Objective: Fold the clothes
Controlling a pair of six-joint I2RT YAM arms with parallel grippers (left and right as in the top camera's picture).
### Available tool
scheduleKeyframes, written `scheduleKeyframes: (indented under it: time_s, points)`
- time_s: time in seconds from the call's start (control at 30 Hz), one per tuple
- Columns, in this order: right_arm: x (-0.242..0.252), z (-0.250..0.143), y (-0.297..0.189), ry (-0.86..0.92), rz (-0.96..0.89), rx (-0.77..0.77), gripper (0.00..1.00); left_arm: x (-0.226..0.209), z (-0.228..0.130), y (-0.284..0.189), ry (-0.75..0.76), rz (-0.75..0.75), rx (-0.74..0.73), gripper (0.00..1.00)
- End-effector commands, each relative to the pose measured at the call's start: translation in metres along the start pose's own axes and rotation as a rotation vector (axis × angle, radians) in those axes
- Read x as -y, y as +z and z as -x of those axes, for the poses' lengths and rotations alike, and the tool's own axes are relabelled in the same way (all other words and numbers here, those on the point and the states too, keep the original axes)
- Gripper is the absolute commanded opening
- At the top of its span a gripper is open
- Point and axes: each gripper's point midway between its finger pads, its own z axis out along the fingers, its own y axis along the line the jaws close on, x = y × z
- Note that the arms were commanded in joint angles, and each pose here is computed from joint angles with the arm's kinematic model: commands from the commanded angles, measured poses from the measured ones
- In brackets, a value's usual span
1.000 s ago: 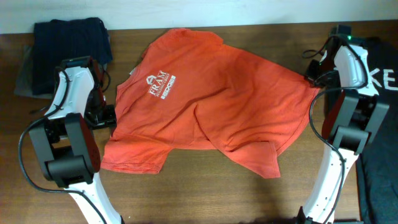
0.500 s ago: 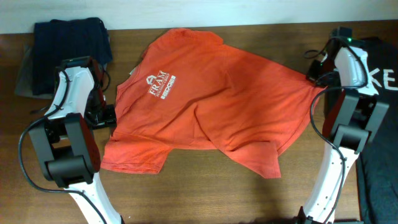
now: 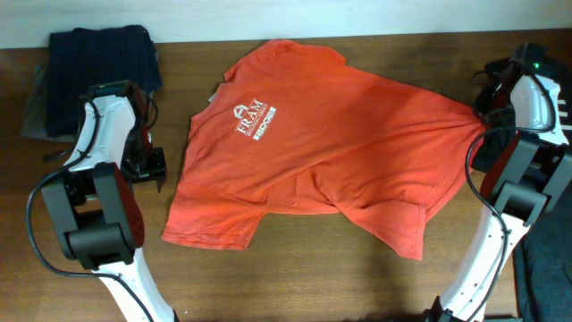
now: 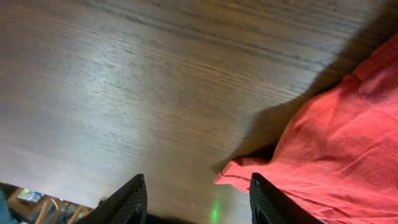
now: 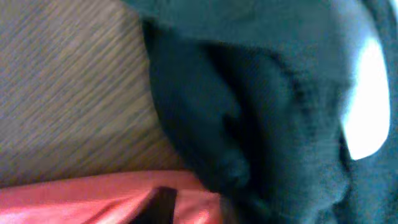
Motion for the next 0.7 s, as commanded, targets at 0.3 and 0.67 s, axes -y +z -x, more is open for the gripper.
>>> scheduleKeyframes:
  time_s: [0.3, 0.67]
  points:
    - [-0.03, 0.049, -0.182, -0.008, 0.24, 0.202, 1.0, 0.04, 0.046, -0.143, 0.197, -0.051, 0.515, 0.55]
    - [-0.043, -0.003, -0.354, -0.08, 0.383, 0.389, 0.99, 0.138, 0.055, -0.185, 0.458, -0.257, 0.718, 0.99]
